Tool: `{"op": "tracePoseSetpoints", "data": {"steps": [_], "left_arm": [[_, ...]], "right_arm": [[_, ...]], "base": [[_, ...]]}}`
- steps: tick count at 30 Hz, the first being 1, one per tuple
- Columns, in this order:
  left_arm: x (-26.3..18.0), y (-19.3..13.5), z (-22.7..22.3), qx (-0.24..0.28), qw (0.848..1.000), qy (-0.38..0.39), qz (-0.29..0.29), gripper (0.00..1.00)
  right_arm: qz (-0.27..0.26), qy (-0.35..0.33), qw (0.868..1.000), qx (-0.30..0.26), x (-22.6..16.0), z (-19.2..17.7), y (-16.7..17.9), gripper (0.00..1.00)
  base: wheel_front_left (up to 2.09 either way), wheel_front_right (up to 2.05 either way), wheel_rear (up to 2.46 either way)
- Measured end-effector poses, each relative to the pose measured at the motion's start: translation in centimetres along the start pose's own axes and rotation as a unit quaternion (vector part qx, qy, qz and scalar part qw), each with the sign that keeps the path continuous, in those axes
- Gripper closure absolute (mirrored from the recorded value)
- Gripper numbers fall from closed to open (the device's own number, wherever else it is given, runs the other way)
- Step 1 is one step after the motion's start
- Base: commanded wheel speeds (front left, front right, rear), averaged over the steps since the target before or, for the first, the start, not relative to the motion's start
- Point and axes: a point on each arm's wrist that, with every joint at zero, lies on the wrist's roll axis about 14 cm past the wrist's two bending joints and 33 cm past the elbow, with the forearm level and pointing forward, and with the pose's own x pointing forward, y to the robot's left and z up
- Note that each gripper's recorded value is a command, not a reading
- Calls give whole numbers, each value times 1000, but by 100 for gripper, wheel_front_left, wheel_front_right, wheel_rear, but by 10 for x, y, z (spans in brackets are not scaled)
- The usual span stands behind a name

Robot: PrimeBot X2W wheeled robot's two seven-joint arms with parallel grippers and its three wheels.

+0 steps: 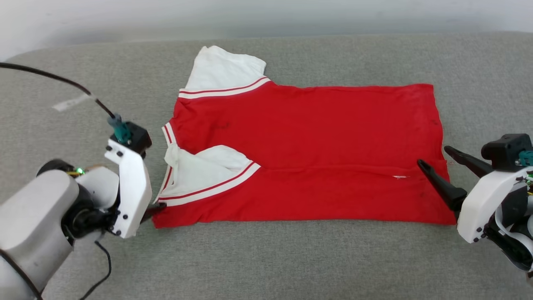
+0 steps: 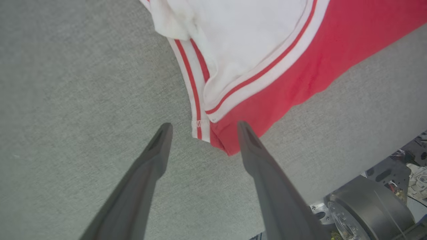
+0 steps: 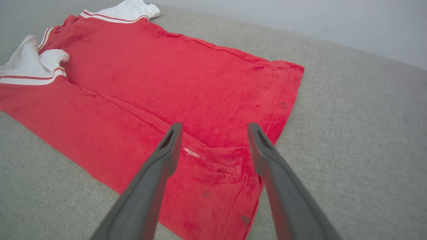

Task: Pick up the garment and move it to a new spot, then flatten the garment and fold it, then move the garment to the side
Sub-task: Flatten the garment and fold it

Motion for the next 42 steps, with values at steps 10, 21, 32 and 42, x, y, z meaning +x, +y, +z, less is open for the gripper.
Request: {"op": "tracePoseSetpoints", "data": {"steps": [10,21,32,42], "left_arm": [[41,-5,-41,-14,995,100,-21,0],[37,-11,-25,-20,998,54,-33,100],[17,-22,-4,14,999,-1,-44,100],[25,-24,3,25,998,-9,-55,100]], "right_arm": [[-11,14,1000,4,1,-10,-10,0],[-29,17,998,-57,-8,33,-34,0],[-11,269,960,-81,-41,0,-38,0],[13,377,926,-13,-26,-56,-31,0]], "base": [[0,0,0],[0,0,0],[0,0,0],[0,0,0]]}}
